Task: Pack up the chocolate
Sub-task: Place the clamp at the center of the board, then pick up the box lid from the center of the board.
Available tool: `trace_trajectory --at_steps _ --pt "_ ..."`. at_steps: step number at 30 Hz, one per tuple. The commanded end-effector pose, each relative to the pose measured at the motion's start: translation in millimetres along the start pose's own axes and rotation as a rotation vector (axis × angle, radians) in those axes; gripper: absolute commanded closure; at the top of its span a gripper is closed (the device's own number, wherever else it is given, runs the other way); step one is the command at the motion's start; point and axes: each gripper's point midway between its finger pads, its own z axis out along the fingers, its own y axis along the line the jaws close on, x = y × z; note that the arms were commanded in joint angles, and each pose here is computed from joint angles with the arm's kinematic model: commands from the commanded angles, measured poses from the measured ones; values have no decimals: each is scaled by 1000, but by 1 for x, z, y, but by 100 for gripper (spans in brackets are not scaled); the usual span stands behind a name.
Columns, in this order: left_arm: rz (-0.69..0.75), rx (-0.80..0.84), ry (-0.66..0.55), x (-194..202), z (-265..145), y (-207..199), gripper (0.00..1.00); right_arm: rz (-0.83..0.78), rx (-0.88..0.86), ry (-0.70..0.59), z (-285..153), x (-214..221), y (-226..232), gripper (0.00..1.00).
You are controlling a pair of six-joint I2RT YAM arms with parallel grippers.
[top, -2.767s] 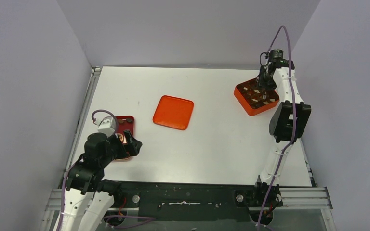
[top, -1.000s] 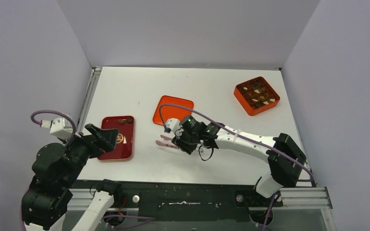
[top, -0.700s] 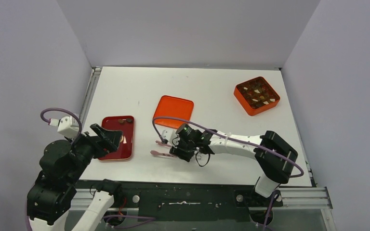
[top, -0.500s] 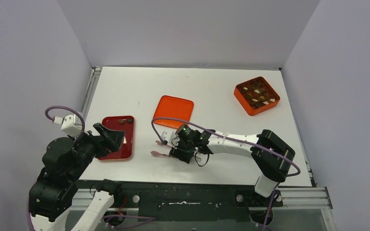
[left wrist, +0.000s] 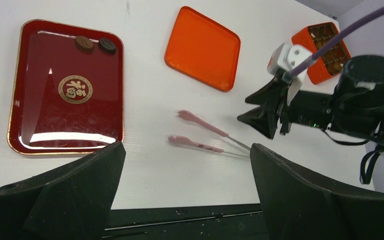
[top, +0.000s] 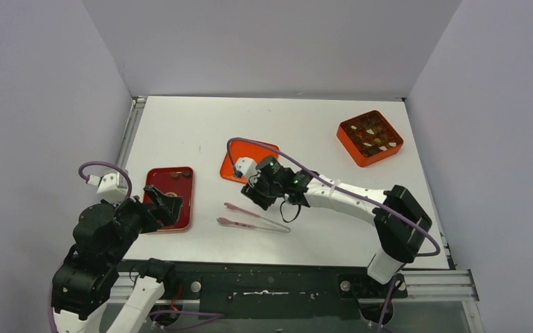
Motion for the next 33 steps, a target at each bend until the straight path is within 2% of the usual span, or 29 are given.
trace_trajectory --at_steps 1,8,16,25,31,33 --pt "36 -5 -28 -3 7 3 3 -6 105 -56 7 -39 -35 57" --pt "59 43 -14 5 6 -1 3 -39 166 11 34 -47 -63 58" --pt "127 131 -49 4 3 -12 8 -10 175 47 56 -43 -86 58" --pt "269 309 -125 6 6 -33 13 -35 73 71 74 -29 -76 58" --pt "321 349 -80 21 12 -34 12 -23 43 84 83 -22 -75 63" --pt "333 341 -73 24 17 -31 8 -22 36 89 85 -19 -75 66"
